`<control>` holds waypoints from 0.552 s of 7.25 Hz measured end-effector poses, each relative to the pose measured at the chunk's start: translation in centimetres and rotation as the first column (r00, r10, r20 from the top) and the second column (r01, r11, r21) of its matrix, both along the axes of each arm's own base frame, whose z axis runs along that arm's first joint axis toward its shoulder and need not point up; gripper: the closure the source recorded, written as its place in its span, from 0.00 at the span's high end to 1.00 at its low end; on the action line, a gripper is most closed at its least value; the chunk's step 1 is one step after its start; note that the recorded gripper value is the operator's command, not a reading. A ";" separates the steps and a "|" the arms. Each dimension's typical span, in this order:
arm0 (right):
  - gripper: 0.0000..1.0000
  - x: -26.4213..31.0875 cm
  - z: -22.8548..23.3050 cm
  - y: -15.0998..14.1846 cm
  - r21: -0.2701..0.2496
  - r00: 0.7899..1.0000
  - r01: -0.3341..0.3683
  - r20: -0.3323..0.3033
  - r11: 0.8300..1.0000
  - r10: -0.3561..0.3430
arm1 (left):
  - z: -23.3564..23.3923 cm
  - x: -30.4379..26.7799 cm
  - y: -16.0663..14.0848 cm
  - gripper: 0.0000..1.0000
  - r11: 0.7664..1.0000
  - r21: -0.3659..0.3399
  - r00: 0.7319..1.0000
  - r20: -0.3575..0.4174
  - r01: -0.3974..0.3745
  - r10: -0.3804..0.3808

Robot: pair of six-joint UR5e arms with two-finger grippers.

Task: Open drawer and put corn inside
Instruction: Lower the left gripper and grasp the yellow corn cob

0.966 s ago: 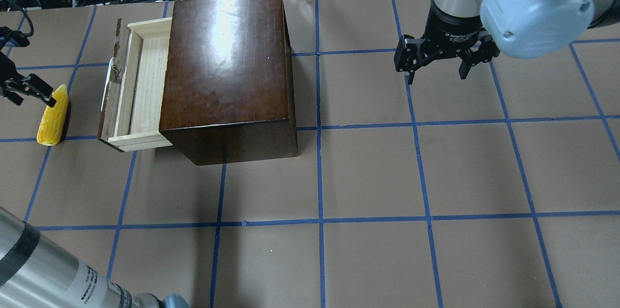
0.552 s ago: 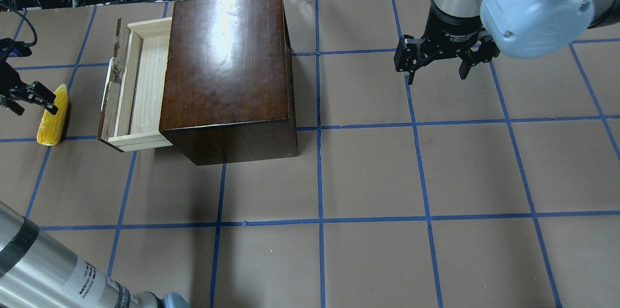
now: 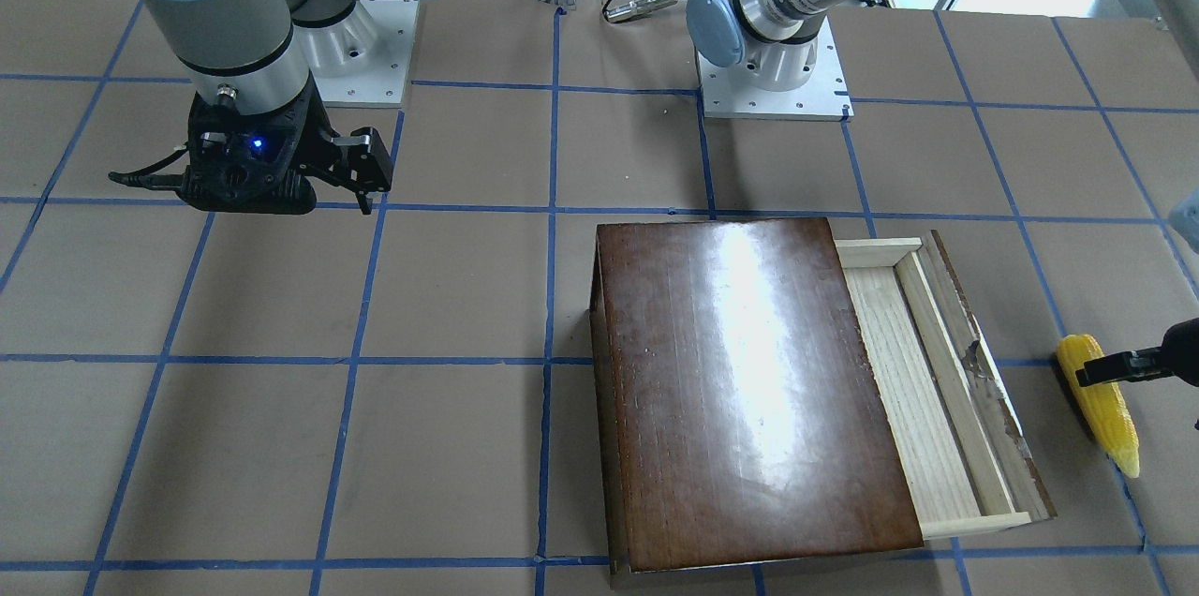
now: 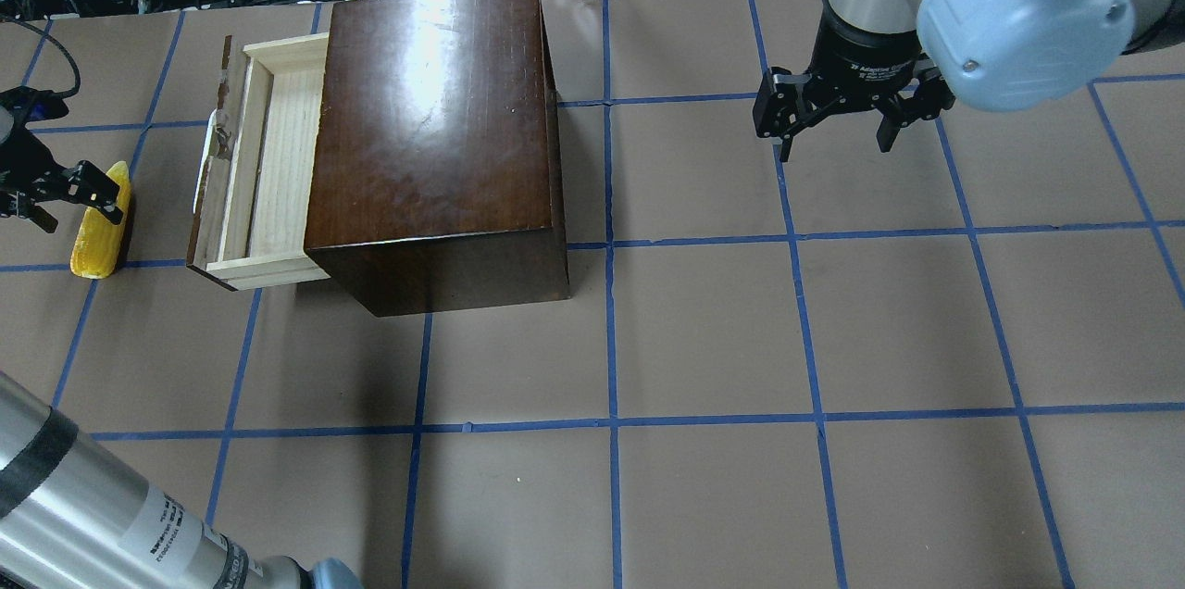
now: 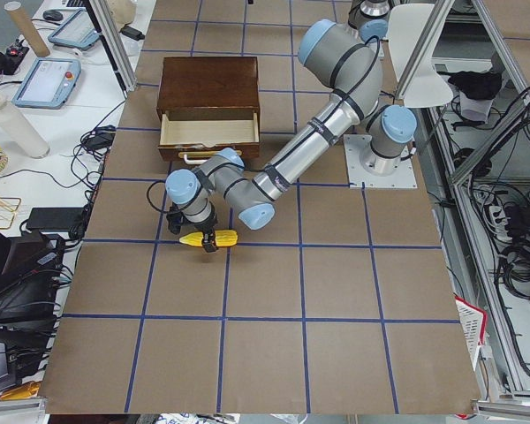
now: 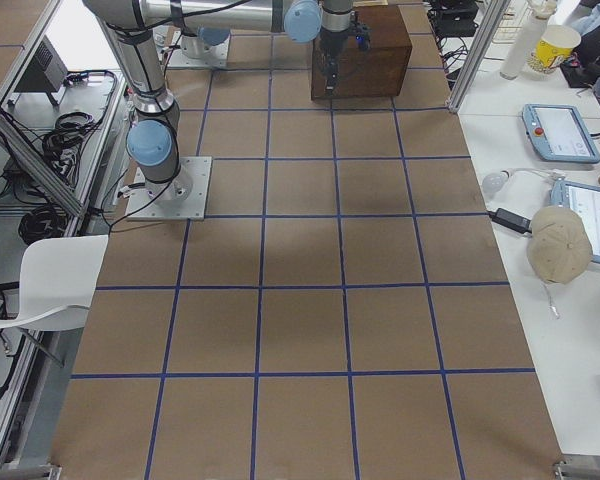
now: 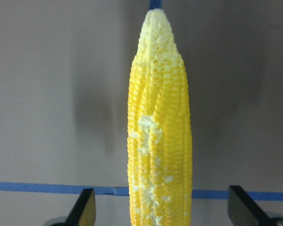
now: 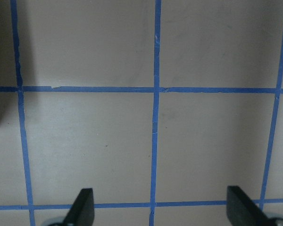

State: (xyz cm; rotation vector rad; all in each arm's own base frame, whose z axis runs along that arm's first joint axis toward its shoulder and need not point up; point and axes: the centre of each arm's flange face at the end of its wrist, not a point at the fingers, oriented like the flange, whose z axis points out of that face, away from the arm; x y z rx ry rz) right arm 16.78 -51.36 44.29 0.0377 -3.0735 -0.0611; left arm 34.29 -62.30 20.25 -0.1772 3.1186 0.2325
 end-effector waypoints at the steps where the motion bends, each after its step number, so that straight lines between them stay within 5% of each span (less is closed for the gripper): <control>1: 1.00 0.0 0.0 0.0 0.000 1.000 0.000 0.000 1.000 0.000 | -0.6 0.1 -0.1 0.85 1.000 0.001 1.000 -0.002 -0.004 0.004; 4: 1.00 0.0 0.0 0.0 -0.001 1.000 0.000 0.000 1.000 0.000 | -1.6 0.2 -0.3 0.00 1.000 0.005 1.000 -0.009 -0.012 0.012</control>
